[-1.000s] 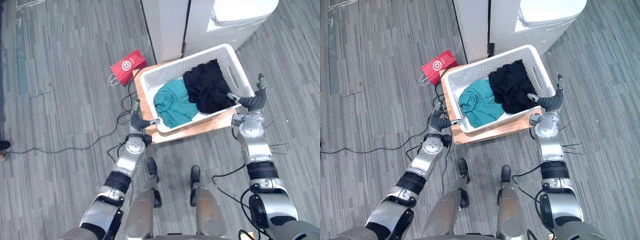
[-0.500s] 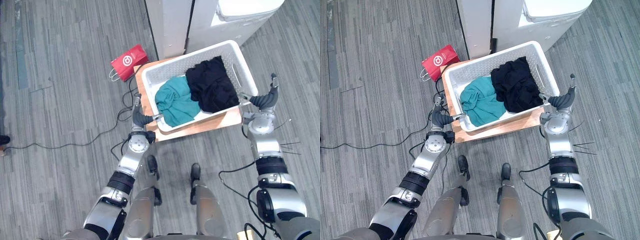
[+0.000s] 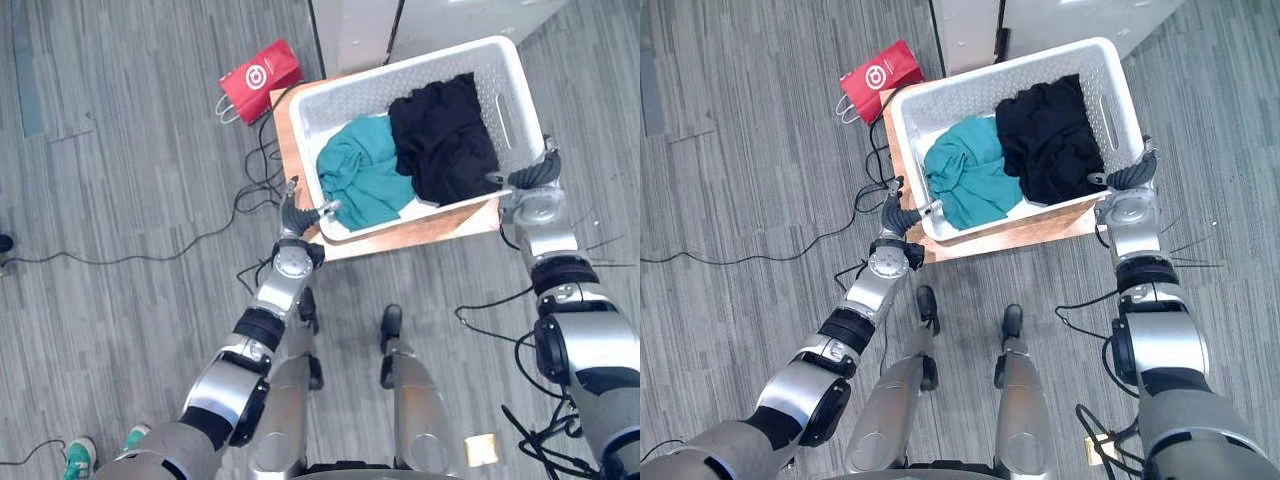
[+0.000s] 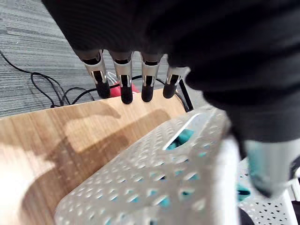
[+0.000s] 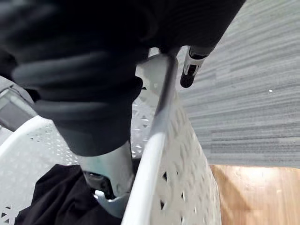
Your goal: Pick up the laundry basket with both hands and put the clothes into the washing machine.
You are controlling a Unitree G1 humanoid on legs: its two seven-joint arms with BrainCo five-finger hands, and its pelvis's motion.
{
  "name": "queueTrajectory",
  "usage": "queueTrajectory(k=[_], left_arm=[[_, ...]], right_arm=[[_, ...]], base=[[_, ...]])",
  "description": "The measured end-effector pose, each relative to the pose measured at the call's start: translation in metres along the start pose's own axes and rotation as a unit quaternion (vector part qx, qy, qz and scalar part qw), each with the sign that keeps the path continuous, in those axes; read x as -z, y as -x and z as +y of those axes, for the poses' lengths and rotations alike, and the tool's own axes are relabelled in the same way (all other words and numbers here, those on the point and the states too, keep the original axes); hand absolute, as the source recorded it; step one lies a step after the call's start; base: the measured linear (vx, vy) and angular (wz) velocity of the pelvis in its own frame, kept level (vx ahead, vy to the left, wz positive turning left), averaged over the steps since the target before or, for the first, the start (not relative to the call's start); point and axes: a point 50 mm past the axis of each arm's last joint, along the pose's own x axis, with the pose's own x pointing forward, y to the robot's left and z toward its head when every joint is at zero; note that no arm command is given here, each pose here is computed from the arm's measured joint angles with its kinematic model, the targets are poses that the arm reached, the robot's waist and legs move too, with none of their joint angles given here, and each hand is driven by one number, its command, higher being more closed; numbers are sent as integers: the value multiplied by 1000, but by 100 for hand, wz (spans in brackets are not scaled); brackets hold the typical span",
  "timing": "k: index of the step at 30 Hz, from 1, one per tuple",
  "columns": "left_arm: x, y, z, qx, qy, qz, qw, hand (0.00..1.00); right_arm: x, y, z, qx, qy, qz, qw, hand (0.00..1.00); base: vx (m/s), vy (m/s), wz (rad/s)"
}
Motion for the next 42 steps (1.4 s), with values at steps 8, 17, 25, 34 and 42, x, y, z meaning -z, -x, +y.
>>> queueTrajectory(k=[8,17,25,34,42], left_arm=[[-6,-4,10,-10,-4,-14,1000,100],[10,0,26,-13,-27,-2,1000,100],[39,23,40,9,-56,5,998,100],[83,84,51,21,-8,48,999,100],[110,148,65,14,39,94,995,100]], right_arm=[[20,6,5,-17,-32,21,999,100],[46,28,28,-48,-79,28,995,100],[78,62,46,-70,-111,40,991,100],[107,126,40,-47,-159,32,986,100],[127,183,30,-69,-157,38,984,100]], base=[[37,-25,9],[34,-32,-2],[1,-7,1],[62,-11,-2],[103,-22,-26]])
